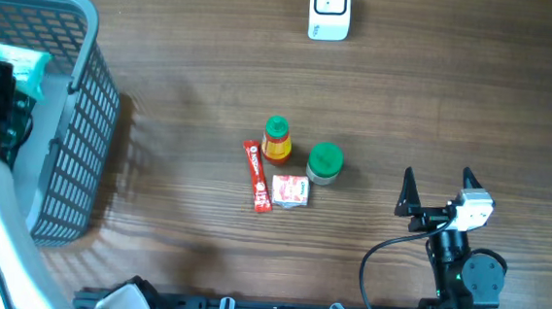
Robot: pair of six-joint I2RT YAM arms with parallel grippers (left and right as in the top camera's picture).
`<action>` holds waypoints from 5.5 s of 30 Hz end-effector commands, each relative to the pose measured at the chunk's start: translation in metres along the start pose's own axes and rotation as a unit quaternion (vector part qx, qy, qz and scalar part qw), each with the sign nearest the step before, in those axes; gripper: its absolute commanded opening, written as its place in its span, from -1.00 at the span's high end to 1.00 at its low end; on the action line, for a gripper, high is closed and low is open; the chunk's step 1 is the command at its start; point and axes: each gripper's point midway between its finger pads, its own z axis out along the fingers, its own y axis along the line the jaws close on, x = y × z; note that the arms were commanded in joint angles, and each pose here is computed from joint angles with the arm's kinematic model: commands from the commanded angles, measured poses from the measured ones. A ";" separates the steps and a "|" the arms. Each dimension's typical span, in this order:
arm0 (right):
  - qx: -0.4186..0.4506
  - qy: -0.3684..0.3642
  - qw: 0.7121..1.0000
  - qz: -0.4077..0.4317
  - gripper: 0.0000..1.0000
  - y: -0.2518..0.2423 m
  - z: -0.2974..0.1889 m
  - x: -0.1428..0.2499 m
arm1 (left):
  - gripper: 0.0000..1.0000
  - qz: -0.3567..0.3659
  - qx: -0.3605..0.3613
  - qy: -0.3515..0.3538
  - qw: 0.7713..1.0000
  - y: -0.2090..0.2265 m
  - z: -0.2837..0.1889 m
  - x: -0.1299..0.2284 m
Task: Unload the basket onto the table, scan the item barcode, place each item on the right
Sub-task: 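Return the left gripper to the basket and grasp the light-blue toilet tissue pack, then carry the light-blue pack with the left gripper and set it right of the jar, then reach the left gripper into the basket and grasp the green 3M gloves pack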
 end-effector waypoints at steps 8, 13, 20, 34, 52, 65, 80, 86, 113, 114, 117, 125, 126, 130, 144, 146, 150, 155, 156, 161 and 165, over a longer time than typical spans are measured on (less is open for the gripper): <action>-0.006 -0.004 1.000 -0.006 -0.99 0.002 0.000 -0.002 | 0.92 0.065 0.208 -0.016 0.976 -0.081 -0.144 0.045; -0.006 -0.004 1.000 -0.007 -0.99 0.002 0.000 -0.002 | 0.92 0.113 0.269 0.065 0.954 -0.109 -0.164 0.102; -0.006 -0.004 1.000 -0.006 -0.99 0.002 0.000 -0.002 | 0.92 0.195 0.312 0.211 0.905 -0.143 -0.166 0.212; -0.006 -0.004 1.000 -0.007 -0.99 0.002 0.000 -0.002 | 0.92 0.369 0.290 0.385 0.795 -0.134 -0.131 0.482; -0.006 -0.004 1.000 -0.006 -0.99 0.002 0.000 -0.002 | 0.92 0.480 0.204 0.434 0.735 -0.020 -0.095 0.641; -0.006 -0.004 1.000 -0.006 -0.99 0.002 0.000 -0.002 | 0.92 0.467 0.092 0.365 0.800 0.006 -0.059 0.612; -0.006 -0.004 1.000 -0.006 -1.00 0.002 0.000 -0.002 | 0.66 0.470 0.097 0.363 0.799 0.001 -0.064 0.606; -0.006 -0.004 1.000 -0.007 -1.00 0.002 0.000 -0.002 | 0.31 0.440 0.147 0.361 0.809 -0.037 -0.095 0.585; -0.006 -0.004 1.000 -0.006 -0.99 0.002 0.000 -0.002 | -0.37 0.292 0.187 -0.078 0.935 -0.129 -0.172 0.191; -0.006 -0.004 1.000 -0.007 -0.99 0.002 0.000 -0.002 | -0.43 0.277 0.177 -0.092 0.940 -0.125 -0.171 0.173; -0.006 -0.004 1.000 -0.006 -0.99 0.002 0.000 -0.002 | -0.73 0.226 0.141 -0.145 0.953 -0.111 -0.167 0.119; -0.006 -0.004 1.000 -0.006 -0.99 0.002 0.000 -0.002 | -1.00 0.122 -0.048 -0.304 0.944 -0.035 -0.151 -0.011; -0.006 -0.004 1.000 -0.006 -0.99 0.002 0.000 -0.002 | -1.00 0.116 -0.069 -0.312 0.940 -0.026 -0.149 -0.019; -0.006 -0.004 1.000 -0.006 -0.99 0.002 0.000 -0.002 | -1.00 0.095 -0.139 -0.327 0.930 0.004 -0.132 -0.048; -0.006 -0.004 1.000 -0.006 -0.99 0.002 0.000 -0.002 | -1.00 0.470 -0.151 0.012 0.870 0.065 0.036 -0.036; -0.006 -0.004 1.000 -0.006 -0.99 0.002 0.000 -0.002 | -1.00 0.531 -0.158 0.055 0.831 0.078 0.051 -0.028; -0.006 -0.004 1.000 -0.006 -0.99 0.002 0.000 -0.002 | -1.00 0.613 -0.164 0.105 0.766 0.094 0.065 -0.020; -0.006 -0.004 1.000 -0.007 -0.99 0.002 0.000 -0.002 | -0.99 0.631 -0.200 0.107 0.742 0.111 0.069 -0.036; -0.006 -0.004 1.000 -0.006 -0.99 0.002 0.000 -0.002 | -1.00 0.628 -0.202 0.105 0.744 0.113 0.069 -0.039; -0.006 -0.004 1.000 -0.007 -1.00 0.002 0.000 -0.002 | -0.90 0.608 -0.195 0.116 0.761 0.131 0.076 -0.047; -0.006 -0.004 1.000 -0.007 -0.99 0.002 0.000 -0.002 | -0.86 0.601 -0.200 0.131 0.763 0.145 0.088 -0.046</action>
